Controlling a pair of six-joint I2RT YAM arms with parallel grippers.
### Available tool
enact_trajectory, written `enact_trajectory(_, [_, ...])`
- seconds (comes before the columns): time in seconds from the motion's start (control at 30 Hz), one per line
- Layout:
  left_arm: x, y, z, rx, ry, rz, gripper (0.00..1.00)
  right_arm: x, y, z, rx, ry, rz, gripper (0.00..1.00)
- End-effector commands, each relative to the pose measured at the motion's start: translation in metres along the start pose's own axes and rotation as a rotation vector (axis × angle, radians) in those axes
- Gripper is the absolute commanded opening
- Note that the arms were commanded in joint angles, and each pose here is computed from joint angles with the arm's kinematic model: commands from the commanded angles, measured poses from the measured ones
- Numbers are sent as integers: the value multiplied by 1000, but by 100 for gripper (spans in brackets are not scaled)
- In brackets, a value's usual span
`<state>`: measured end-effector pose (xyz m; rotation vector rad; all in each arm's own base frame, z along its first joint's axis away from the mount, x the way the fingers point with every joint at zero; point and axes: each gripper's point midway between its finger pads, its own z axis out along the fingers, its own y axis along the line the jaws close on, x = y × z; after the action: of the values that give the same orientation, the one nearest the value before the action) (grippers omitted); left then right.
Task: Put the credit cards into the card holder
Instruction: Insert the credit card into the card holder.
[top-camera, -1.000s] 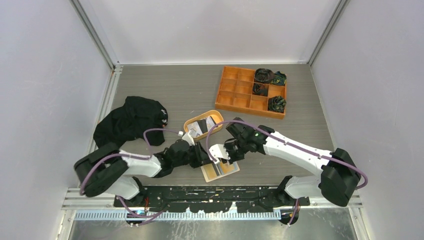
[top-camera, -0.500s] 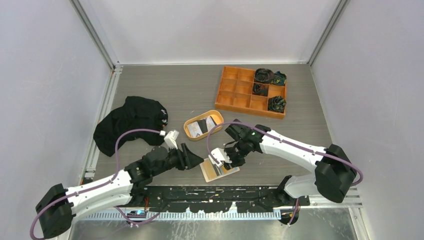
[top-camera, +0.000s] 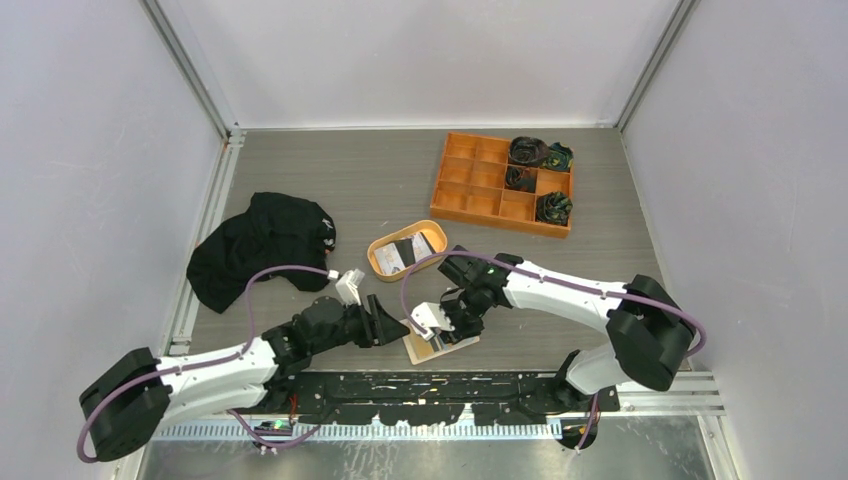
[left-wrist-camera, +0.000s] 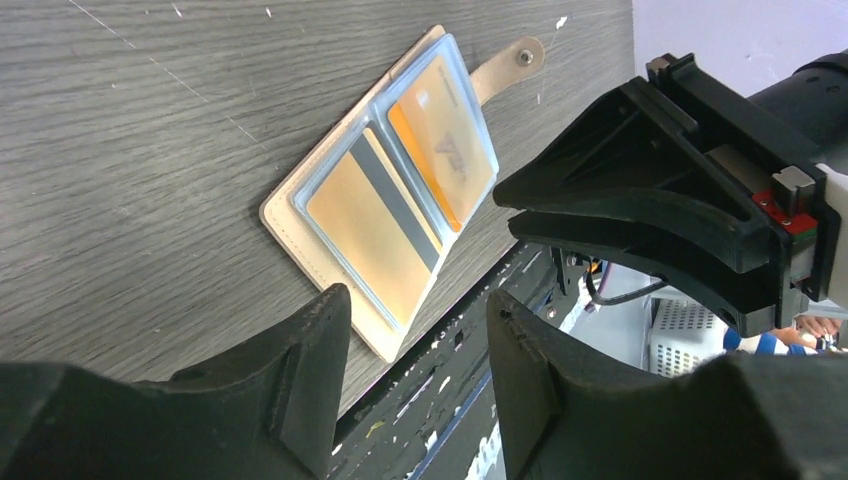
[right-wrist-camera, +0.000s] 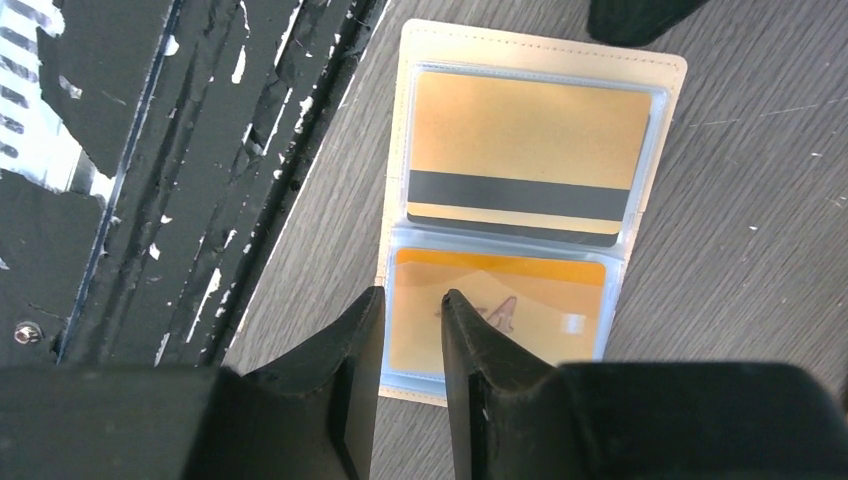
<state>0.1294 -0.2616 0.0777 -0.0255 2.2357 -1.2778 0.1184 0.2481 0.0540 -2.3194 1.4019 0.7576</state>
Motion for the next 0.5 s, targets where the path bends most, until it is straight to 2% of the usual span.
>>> enact_trajectory(0.0, [-5, -20, 6, 87, -8, -30, 52, 1, -5, 4, 8, 12, -23, 34])
enact_trajectory(0.33, [11, -3, 20, 10, 65, -121, 53, 11, -5, 13, -6, 69, -25, 34])
enact_trajectory(0.47, [13, -7, 22, 31, 72, -126, 54, 13, -6, 14, -5, 77, -23, 34])
